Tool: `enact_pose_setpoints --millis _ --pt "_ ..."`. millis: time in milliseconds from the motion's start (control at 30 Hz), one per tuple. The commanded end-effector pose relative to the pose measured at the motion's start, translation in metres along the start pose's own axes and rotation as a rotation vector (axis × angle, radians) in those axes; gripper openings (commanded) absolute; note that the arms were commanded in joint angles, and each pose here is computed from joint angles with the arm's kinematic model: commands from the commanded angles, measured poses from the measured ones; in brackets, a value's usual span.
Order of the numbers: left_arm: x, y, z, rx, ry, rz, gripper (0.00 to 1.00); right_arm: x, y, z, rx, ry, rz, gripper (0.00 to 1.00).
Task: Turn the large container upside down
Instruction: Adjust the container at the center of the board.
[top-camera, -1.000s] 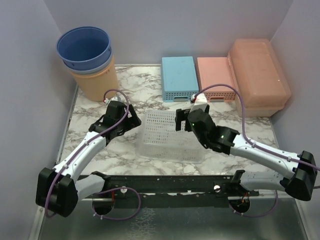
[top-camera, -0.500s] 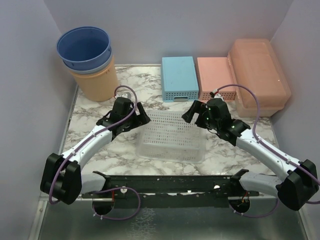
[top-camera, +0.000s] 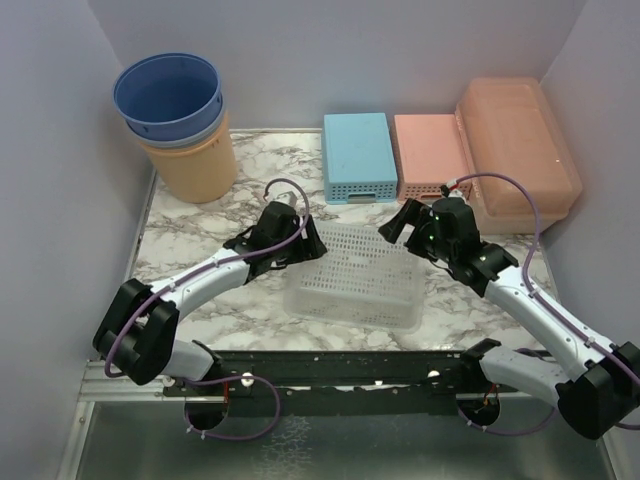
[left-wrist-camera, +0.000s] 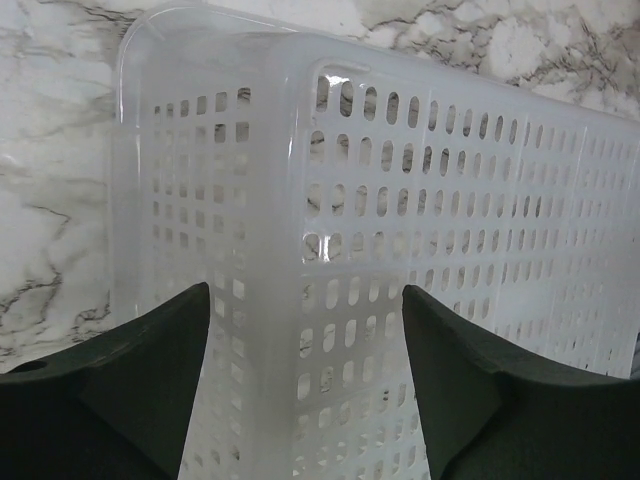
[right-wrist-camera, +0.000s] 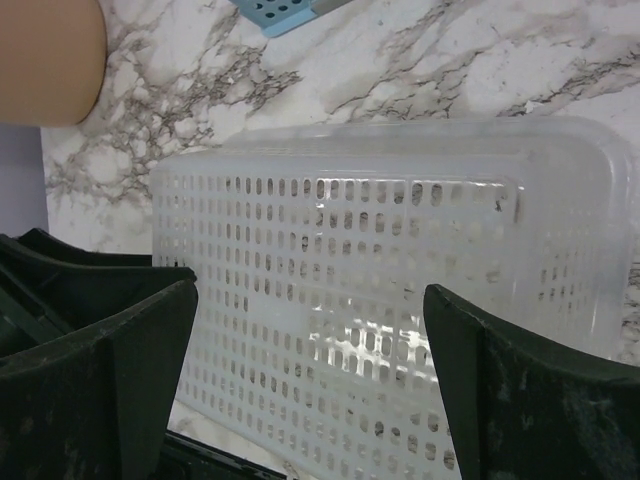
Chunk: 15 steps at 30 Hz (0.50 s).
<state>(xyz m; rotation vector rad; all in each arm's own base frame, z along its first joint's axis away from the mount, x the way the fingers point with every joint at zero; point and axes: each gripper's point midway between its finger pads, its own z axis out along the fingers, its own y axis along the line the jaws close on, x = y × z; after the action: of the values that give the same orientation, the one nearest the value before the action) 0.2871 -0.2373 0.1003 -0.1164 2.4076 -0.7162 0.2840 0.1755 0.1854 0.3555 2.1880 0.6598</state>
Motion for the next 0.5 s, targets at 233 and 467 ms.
enact_pose_setpoints --millis 233,467 --pt "0.056 -0.03 0.01 -0.014 0.073 0.048 0.73 0.003 -0.02 0.008 0.11 0.029 -0.024 0.98" --pt "-0.001 -0.042 -0.037 0.008 -0.181 -0.015 0.86 0.001 -0.008 0.002 0.075 0.07 -0.08 0.98"
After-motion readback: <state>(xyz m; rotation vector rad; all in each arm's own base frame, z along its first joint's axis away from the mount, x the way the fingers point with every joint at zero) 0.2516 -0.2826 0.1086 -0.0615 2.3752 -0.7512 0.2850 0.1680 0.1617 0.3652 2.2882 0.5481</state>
